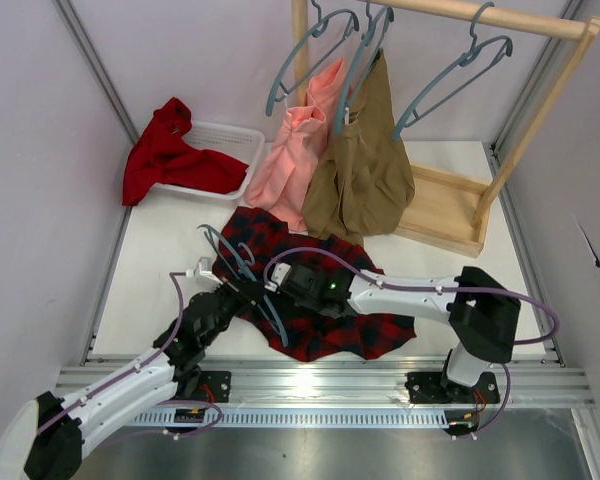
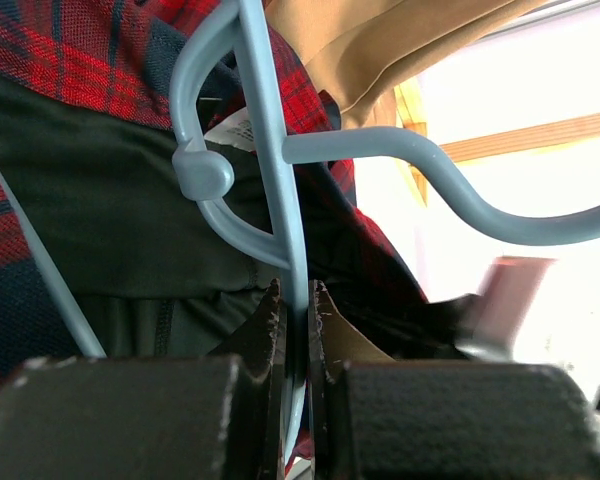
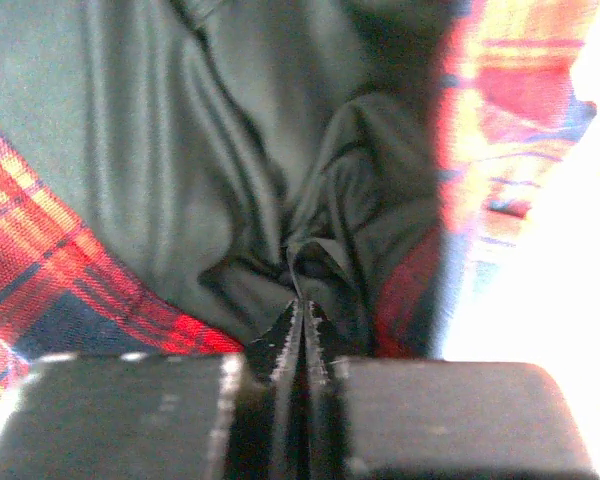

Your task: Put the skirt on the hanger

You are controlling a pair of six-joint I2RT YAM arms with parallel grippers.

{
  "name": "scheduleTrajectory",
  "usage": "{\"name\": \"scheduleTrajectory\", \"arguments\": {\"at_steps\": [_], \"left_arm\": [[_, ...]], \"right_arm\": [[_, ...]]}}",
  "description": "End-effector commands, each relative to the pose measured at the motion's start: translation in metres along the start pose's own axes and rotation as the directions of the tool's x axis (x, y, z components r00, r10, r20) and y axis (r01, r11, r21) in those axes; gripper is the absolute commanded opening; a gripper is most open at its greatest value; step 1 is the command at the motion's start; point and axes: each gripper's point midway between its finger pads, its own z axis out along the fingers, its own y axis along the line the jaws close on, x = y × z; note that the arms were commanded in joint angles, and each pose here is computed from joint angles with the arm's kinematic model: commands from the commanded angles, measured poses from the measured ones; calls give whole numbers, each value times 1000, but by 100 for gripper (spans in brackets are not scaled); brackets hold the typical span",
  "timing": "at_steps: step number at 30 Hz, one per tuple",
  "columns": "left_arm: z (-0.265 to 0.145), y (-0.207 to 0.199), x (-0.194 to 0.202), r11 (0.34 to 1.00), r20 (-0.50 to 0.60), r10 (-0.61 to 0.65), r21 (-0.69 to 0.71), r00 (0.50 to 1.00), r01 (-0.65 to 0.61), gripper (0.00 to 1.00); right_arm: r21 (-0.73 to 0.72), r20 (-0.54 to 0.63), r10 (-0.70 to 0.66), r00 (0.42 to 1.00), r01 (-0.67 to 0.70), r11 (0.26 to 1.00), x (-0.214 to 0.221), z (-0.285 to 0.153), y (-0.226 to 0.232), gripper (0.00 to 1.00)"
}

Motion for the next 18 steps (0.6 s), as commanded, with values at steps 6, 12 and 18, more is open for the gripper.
{"name": "scheduleTrajectory", "arguments": {"at_steps": [6, 12, 18], "left_arm": [[-5, -1, -3, 999, -16, -19, 35, 1000, 20, 0], [-13, -52, -32, 988, 22, -67, 144, 998, 63, 0], [-16, -97, -48, 951, -11, -173, 258, 985, 170, 0]], "right_arm": [[-35, 345, 320, 882, -328, 944, -42, -50, -36, 0], [-206, 528, 501, 685, -469, 859, -43, -77, -41, 0], [-312, 602, 570, 559, -492, 813, -45, -91, -39, 0]]}}
